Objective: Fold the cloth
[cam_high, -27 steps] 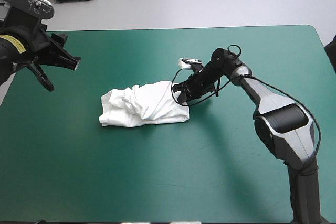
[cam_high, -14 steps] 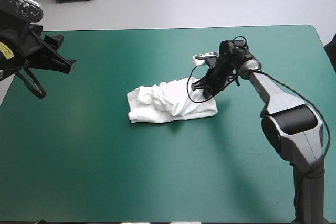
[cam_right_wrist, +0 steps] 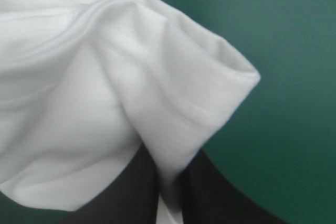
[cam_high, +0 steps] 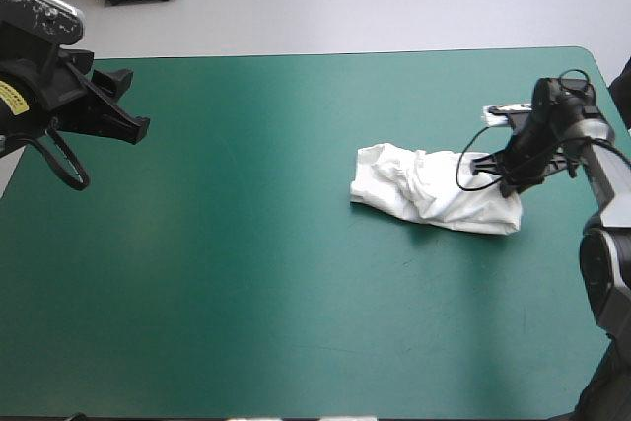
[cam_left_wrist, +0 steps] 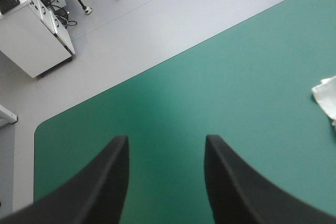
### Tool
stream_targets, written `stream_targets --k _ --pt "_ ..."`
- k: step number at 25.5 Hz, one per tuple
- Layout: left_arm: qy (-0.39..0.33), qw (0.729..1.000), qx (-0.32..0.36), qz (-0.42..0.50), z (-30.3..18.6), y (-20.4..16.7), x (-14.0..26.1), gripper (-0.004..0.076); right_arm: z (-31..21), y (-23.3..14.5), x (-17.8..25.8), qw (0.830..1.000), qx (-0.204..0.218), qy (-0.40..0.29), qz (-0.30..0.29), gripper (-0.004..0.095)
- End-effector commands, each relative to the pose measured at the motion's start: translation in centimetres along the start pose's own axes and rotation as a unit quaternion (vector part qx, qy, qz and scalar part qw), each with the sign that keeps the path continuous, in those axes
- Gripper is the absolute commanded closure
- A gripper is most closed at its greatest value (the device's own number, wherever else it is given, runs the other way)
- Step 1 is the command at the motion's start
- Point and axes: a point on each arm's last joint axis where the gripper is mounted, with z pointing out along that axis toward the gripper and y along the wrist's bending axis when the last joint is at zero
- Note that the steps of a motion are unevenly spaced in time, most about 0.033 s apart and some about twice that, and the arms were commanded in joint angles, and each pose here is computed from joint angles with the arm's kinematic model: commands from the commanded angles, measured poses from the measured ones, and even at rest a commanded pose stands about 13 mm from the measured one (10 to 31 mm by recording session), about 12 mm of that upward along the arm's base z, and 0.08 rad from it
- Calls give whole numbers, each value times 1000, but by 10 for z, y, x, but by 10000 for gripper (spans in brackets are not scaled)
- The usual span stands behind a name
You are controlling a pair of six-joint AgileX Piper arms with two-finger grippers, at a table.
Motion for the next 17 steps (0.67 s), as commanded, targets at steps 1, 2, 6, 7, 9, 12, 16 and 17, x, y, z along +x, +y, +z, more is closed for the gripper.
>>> stream_targets --k 1,2,6,7,9,12,16,17 --pt "-7 1000 -1 -4 -14 2 1 388 -37 -34 28 998 35 -41 36 920" --pt "-7 1000 0 -3 -14 2 1 388 -41 -49 40 996 41 -47 59 920" --pt "-8 1000 3 -3 -14 2 1 388 -40 -87 76 990 57 -55 120 920" --pt "-8 1000 5 -2 -14 1 1 388 -39 -93 82 988 59 -54 131 920" --pt "-9 1000 10 -3 -14 0 0 388 -36 -99 86 987 65 -51 139 920" --pt "-11 1000 16 -5 -14 -1 0 388 -36 -103 87 986 84 -47 133 921" --pt "-11 1000 16 -2 -14 -1 0 388 -36 -103 87 986 84 -48 138 917" --pt "-11 1000 16 -2 -14 -1 0 388 -36 -102 87 986 82 -49 138 909"
